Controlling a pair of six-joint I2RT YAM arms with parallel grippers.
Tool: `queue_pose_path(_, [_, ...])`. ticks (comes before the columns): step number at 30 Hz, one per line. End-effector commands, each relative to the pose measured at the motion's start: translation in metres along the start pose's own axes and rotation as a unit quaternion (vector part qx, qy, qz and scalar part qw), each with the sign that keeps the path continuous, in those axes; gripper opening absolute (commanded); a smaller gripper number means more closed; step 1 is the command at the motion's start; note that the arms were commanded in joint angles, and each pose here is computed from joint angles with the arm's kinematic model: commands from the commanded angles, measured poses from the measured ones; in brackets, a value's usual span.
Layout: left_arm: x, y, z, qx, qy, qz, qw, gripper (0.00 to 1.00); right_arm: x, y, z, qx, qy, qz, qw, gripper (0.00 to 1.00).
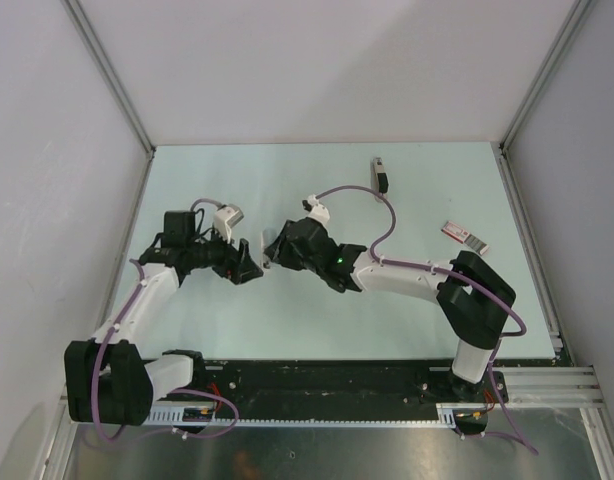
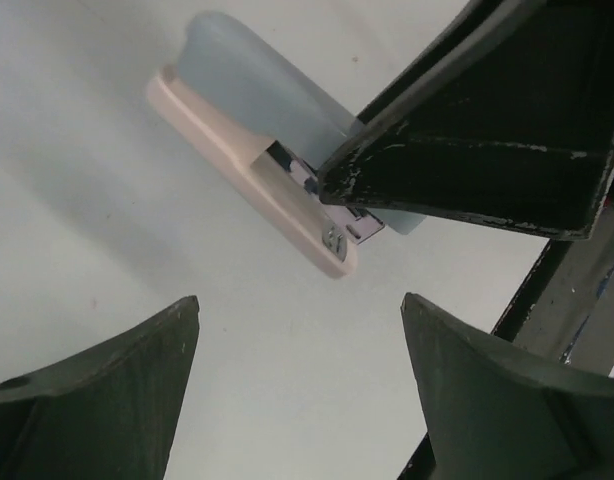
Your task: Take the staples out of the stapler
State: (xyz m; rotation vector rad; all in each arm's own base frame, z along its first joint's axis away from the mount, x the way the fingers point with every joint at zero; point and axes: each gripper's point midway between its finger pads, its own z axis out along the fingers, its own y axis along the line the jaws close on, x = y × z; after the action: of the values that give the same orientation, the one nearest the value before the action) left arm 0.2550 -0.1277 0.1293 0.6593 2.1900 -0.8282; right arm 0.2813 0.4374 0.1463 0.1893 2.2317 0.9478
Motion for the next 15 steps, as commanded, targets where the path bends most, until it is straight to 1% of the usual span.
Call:
queue_pose_path(1, [0.001,-0.014,-0.002,0.049,-0.020,0.082,0.995,0.83,-0.031,0.052,-0.016,-0.089,-0.037,0.057,0.994,0.00])
queue_pose_path(3, [0.005,-0.014,0.000,0.053,-0.015,0.089,0.995,0.75,-0.030,0.054,-0.017,-0.093,-0.035,0.061,0.993,0.00])
queue_pose_path(6, [0.010,-0.009,0.003,0.052,-0.008,0.091,0.994,0.69,-0.027,0.056,-0.017,-0.098,-0.030,0.063,0.993,0.00])
queue_pose_path(9, [0.009,-0.009,0.003,0.054,-0.006,0.089,0.995,0.68,-0.025,0.057,-0.018,-0.101,-0.027,0.063,0.992,0.00])
queue_pose_path(15, [0.004,-0.007,0.003,0.050,-0.009,0.091,0.995,0.68,-0.018,0.061,-0.020,-0.110,-0.019,0.064,0.992,0.00])
